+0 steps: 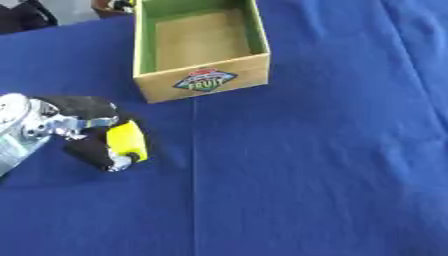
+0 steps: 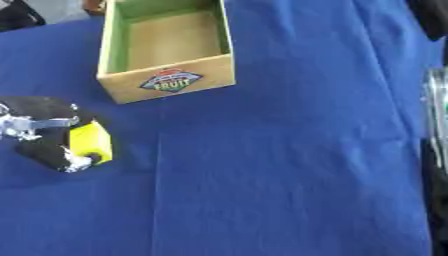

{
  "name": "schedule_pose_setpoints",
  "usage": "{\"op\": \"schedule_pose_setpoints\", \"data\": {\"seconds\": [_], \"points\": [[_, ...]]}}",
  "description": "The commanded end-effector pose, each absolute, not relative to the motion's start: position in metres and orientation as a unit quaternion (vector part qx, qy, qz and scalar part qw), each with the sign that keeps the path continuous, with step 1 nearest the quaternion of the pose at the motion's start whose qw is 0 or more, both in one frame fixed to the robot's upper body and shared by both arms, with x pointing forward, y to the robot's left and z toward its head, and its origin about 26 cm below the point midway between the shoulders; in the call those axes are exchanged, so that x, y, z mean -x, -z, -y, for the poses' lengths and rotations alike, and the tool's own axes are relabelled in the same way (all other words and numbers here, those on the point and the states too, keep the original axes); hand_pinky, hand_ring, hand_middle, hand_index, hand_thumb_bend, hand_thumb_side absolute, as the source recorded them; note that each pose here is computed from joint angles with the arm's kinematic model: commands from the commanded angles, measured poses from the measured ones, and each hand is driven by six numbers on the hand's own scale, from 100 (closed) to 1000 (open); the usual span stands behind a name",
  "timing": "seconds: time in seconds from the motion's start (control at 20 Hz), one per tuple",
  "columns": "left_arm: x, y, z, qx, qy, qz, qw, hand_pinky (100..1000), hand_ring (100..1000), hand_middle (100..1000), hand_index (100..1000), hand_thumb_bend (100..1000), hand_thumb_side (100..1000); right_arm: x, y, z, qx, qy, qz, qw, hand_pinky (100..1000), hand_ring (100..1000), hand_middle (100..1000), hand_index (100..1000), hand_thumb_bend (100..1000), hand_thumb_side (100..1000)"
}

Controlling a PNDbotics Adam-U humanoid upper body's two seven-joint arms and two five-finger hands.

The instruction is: Pick up objects on the table and place them in the box.

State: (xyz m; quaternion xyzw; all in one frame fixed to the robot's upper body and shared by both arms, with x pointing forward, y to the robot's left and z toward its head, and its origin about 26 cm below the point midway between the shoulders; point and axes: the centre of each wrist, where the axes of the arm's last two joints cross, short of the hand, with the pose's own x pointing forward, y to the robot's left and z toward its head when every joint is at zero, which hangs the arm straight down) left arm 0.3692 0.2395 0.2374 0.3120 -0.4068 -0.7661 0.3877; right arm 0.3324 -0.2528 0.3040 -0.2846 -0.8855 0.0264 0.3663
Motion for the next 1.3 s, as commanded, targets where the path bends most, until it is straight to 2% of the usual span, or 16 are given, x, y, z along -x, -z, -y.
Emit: {"op": "schedule_pose_setpoints", "data": {"seconds": [0.05,0.1,0.15,0.2,0.35,0.8,1.15,1.2,1.25,1.3], "points": [[-0.367,-0.242,-0.240,-0.336,0.757,0.417,0.373,100,468,561,864,354,611,-0.330,-0.311,0.256,0.287,-0.023,0.888,0.358,792,666,561,645,100,547],[-0.367,-0.242,-0.240,-0.340,0.752,0.424,0.374,100,450,522,825,284,588,-0.330,-0.310,0.256,0.286,-0.023,0.888,0.358,792,665,561,645,100,548],[-0.367,-0.242,-0.239,-0.342,0.746,0.430,0.375,100,447,516,820,272,586,-0.330,-0.310,0.256,0.286,-0.023,0.888,0.359,792,665,561,645,100,548],[-0.367,-0.243,-0.240,-0.344,0.740,0.437,0.378,100,423,478,781,169,554,-0.330,-0.310,0.256,0.286,-0.023,0.888,0.359,792,665,561,645,100,548],[-0.366,-0.247,-0.240,-0.350,0.722,0.456,0.385,100,406,467,760,100,520,-0.330,-0.310,0.257,0.286,-0.023,0.888,0.360,792,665,560,645,100,546],[-0.357,-0.263,-0.248,-0.384,0.675,0.494,0.392,100,372,448,751,100,478,-0.331,-0.308,0.258,0.287,-0.023,0.886,0.364,794,665,560,646,100,542],[-0.338,-0.296,-0.256,-0.416,0.638,0.529,0.374,100,355,438,727,100,418,-0.330,-0.309,0.256,0.291,-0.025,0.887,0.358,795,666,560,648,100,544],[-0.334,-0.302,-0.257,-0.419,0.633,0.535,0.370,100,351,434,720,100,593,-0.329,-0.309,0.255,0.292,-0.025,0.887,0.357,795,667,560,648,100,565],[-0.331,-0.308,-0.257,-0.423,0.628,0.540,0.367,100,349,432,715,100,404,-0.329,-0.309,0.255,0.293,-0.025,0.887,0.356,795,667,561,648,100,545],[-0.327,-0.314,-0.258,-0.426,0.623,0.546,0.364,100,346,430,709,100,400,-0.329,-0.309,0.254,0.293,-0.026,0.887,0.355,795,667,561,648,100,545]]}}
